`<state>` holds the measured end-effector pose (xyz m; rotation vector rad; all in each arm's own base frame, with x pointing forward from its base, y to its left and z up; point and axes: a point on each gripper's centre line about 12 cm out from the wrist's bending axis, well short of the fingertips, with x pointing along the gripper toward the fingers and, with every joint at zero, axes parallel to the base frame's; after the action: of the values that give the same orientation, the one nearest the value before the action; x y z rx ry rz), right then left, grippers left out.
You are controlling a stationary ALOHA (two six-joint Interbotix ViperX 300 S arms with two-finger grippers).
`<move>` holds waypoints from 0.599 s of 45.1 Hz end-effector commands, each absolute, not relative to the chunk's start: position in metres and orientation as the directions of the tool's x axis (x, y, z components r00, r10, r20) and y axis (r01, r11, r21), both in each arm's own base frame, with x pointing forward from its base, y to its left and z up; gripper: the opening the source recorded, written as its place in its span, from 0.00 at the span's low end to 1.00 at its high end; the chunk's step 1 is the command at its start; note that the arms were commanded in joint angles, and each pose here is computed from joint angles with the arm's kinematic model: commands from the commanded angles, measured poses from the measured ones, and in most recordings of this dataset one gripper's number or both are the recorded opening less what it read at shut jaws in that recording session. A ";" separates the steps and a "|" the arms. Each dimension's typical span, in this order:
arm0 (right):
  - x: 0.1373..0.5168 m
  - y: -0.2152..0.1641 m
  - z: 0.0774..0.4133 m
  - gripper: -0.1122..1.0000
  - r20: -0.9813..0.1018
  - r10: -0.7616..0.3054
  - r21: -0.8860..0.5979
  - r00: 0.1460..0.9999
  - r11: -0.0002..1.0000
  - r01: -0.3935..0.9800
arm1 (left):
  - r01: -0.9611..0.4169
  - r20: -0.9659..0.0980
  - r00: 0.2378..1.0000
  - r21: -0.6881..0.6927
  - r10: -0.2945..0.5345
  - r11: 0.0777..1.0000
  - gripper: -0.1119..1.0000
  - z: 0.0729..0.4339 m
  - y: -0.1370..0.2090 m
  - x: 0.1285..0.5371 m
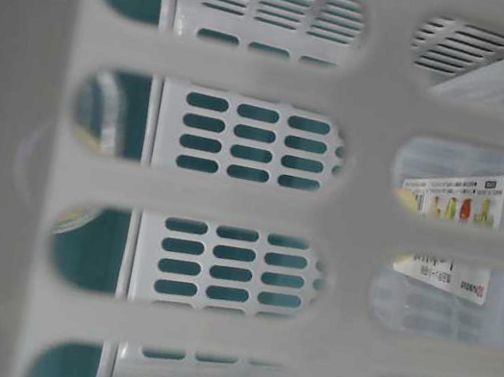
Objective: Pick up the tape dispenser from the shopping basket with the left arm.
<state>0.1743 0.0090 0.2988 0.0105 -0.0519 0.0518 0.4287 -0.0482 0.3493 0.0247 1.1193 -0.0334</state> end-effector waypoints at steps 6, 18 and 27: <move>0.175 0.010 0.302 0.76 0.061 0.054 0.014 0.997 0.998 -0.055 | 0.043 -0.868 0.495 0.001 -0.020 0.999 0.37 0.361 -0.047 0.416; 0.175 0.010 0.301 0.76 0.055 0.054 0.014 0.997 0.998 -0.055 | 0.052 -0.870 0.493 0.006 -0.020 0.999 0.37 0.358 -0.047 0.414; 0.174 0.010 0.300 0.76 0.048 0.054 0.014 0.997 0.998 -0.055 | 0.058 -0.872 0.489 0.009 -0.021 0.998 0.37 0.355 -0.048 0.415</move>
<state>0.1733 0.0093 0.2983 0.0104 -0.0442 0.0534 0.4200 -0.0479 0.3392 0.0382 1.1053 -0.0452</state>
